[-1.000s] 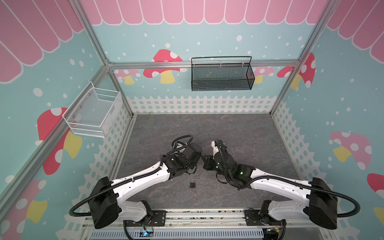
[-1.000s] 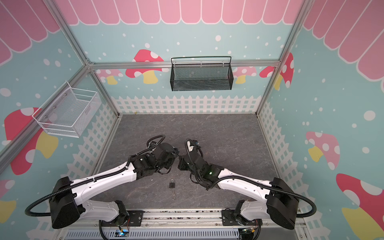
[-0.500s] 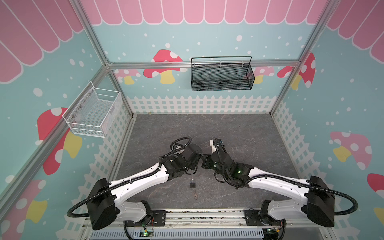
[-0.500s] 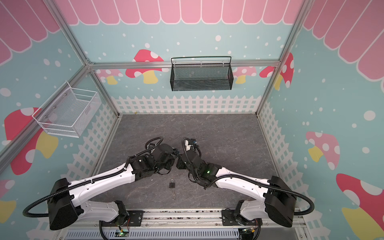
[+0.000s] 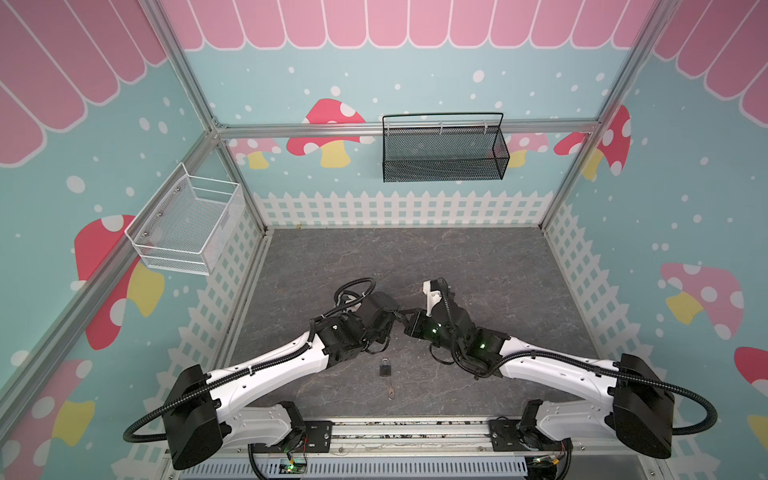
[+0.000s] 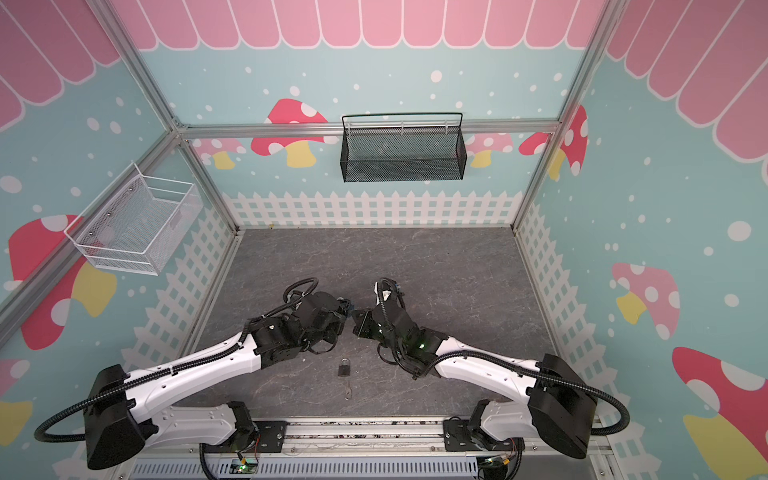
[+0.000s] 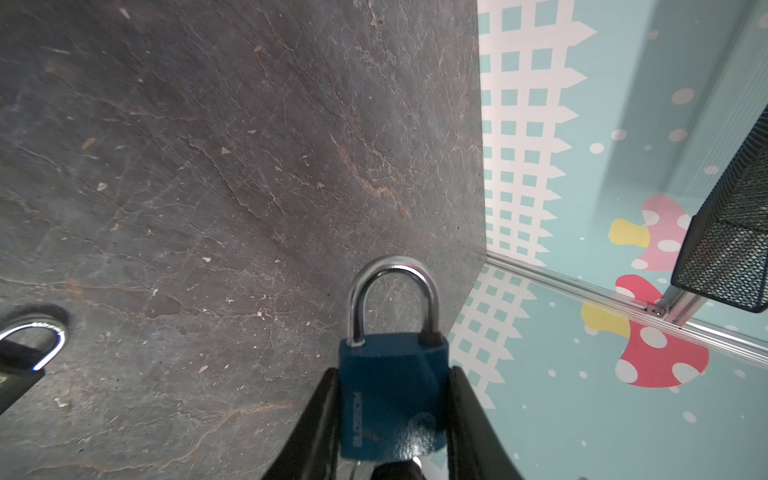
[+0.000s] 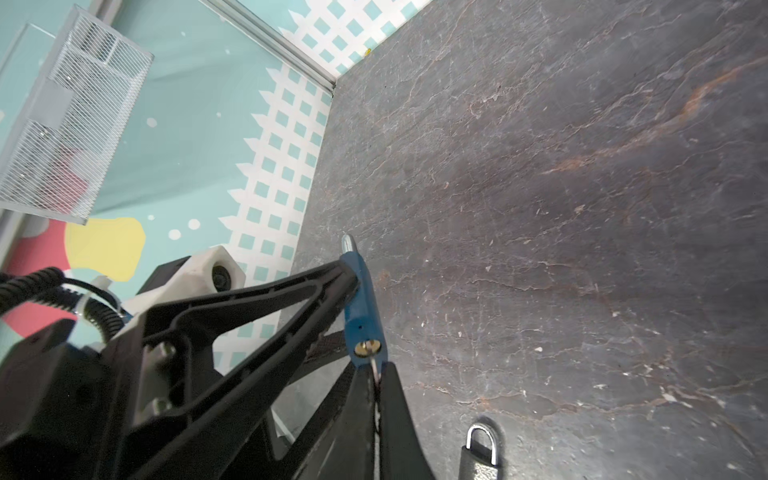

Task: Unlock with the key
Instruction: 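Push the key into the padlock's keyhole with the right gripper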

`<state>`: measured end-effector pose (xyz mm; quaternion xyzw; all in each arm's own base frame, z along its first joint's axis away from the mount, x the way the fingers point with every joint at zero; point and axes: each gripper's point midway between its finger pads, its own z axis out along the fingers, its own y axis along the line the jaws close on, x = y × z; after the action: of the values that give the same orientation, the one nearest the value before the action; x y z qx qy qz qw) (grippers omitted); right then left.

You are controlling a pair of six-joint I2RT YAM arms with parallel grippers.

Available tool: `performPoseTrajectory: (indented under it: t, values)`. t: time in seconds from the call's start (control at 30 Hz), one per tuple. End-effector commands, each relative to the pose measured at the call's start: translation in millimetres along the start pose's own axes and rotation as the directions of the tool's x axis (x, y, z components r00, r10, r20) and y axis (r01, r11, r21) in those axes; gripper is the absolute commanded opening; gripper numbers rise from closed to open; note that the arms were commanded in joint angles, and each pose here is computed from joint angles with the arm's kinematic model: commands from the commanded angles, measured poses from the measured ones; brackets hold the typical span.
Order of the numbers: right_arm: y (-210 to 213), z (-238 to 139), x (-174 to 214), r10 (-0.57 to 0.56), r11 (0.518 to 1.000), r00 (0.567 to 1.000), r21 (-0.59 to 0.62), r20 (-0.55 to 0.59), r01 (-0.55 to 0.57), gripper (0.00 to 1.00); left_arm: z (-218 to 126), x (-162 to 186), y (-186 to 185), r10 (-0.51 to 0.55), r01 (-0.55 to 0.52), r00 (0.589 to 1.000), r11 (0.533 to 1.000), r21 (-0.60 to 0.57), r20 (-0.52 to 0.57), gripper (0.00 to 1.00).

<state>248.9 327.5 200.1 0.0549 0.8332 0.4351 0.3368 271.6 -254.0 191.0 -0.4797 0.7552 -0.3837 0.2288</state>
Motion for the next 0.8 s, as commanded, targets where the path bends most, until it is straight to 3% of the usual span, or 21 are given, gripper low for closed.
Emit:
performPoseTrajectory:
  t: [0.0,0.77]
  values:
    - [32.8,-7.6,-17.6,0.151,0.976,0.988,-0.163,0.026,-0.145,0.0,-13.9,38.3,-14.2,-0.053,0.064,0.982,0.997,0.053,-0.18,0.0]
    - [43.9,-14.6,-11.6,0.373,0.868,0.922,-0.313,-0.103,-0.386,0.0,-17.9,32.6,-14.2,-0.099,0.116,0.98,0.989,0.092,-0.17,0.0]
